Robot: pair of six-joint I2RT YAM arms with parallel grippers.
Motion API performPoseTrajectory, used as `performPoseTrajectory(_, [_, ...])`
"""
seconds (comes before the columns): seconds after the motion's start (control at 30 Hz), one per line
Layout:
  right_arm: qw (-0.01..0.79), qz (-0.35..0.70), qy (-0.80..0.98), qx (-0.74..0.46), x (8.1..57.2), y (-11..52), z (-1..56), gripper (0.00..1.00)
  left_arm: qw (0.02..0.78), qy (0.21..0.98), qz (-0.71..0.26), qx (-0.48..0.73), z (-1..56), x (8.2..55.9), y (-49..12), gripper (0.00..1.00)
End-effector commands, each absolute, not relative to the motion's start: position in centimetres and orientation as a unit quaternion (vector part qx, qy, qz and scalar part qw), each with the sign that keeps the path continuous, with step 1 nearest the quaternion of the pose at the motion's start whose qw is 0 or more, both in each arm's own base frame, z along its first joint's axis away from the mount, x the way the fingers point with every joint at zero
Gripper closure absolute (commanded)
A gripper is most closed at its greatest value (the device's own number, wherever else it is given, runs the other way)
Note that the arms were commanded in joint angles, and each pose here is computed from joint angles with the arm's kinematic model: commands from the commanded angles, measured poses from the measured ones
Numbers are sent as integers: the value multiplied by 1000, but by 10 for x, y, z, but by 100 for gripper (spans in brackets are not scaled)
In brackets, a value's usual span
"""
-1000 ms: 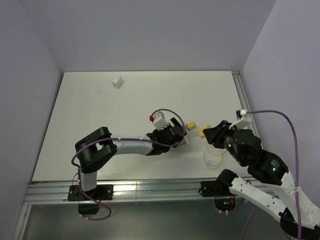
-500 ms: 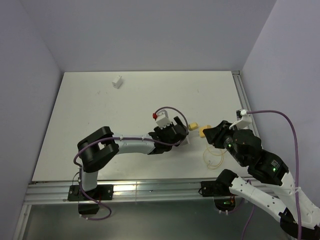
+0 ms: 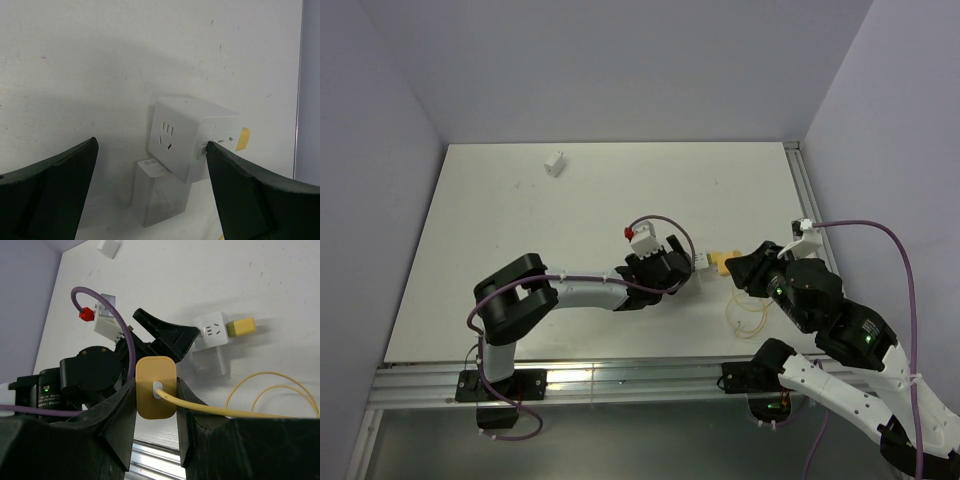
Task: Insert the plug
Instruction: Adjust the socket at the center of the board.
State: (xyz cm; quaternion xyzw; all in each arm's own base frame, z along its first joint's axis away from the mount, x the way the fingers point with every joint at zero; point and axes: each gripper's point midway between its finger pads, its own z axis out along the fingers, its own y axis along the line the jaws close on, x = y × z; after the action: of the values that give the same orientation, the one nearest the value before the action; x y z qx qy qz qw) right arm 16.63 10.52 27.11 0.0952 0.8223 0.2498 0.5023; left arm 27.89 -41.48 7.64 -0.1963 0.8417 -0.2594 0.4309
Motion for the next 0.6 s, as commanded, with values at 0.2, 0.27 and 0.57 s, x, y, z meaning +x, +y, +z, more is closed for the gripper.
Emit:
performPoseTrajectory(0.2, [504,217,829,110,177,102,262,100,467,824,-288,-140,132,277,-414,3])
performPoseTrajectory(0.27, [499,197,837,110,182,102,254,100,478,815,-301,-132,150,276,-410,2])
performPoseTrajectory(0.57, [494,116,857,84,219,111,221,100,415,822,-382,-74,174,308,-384,14])
